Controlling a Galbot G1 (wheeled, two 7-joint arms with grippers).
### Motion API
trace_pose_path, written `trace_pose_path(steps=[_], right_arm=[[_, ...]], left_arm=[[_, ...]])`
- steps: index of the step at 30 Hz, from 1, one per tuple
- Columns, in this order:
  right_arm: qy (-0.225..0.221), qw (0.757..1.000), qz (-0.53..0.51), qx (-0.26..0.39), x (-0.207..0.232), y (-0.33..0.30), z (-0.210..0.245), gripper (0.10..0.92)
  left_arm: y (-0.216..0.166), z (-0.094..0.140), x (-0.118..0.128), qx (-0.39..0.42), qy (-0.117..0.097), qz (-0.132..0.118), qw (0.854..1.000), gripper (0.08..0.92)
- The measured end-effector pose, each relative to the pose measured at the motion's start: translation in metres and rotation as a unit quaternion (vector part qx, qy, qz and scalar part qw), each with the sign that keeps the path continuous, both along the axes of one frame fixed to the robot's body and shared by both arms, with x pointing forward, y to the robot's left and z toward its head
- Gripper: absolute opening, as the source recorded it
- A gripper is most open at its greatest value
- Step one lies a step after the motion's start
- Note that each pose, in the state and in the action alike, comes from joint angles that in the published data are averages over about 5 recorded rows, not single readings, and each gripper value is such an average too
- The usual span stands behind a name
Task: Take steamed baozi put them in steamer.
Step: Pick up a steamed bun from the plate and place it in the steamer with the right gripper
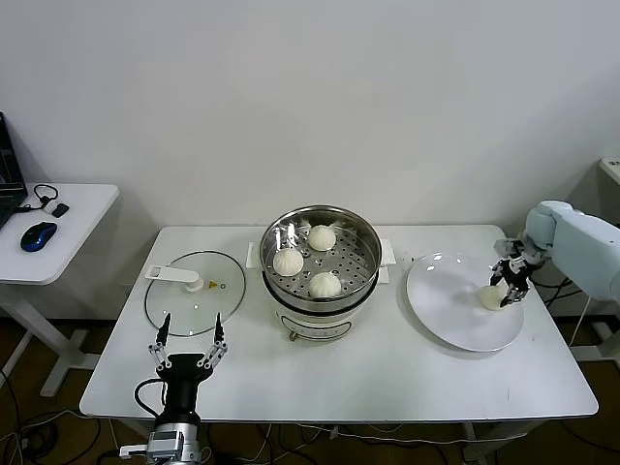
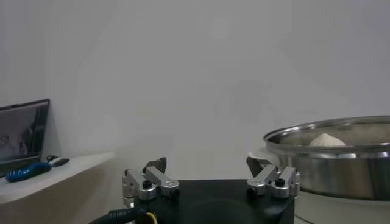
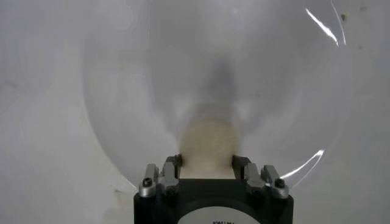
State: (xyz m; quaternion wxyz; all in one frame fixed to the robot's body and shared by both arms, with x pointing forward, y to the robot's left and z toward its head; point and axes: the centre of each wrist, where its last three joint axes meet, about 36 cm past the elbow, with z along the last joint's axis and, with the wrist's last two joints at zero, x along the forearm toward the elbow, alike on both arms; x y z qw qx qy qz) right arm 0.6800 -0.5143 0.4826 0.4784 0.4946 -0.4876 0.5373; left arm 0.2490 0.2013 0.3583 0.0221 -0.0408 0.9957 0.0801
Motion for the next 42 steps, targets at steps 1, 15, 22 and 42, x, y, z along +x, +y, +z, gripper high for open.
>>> trace_pose_path(steps=[1, 15, 22, 42], right_arm=[[0.0, 1.0, 0.002, 0.0, 0.001, 0.0, 0.004, 0.576], [-0.021, 0.998, 0.054, 0.011, 0.01, 0.049, 0.113, 0.594], [-0.031, 0.996, 0.082, 0.026, 0.002, 0.099, 0.18, 0.594], [-0.066, 0.99, 0.098, 0.082, -0.015, 0.255, 0.253, 0.603]], left_arm=[[0.0, 0.0, 0.0, 0.0, 0.0, 0.0, 1.0, 0.823], [-0.006, 0.009, 0.004, -0.01, -0.008, -0.007, 1.0, 0.823], [-0.01, 0.011, 0.004, -0.016, -0.009, -0.013, 1.0, 0.823], [-0.016, 0.02, 0.002, -0.02, -0.018, -0.024, 0.999, 0.823]])
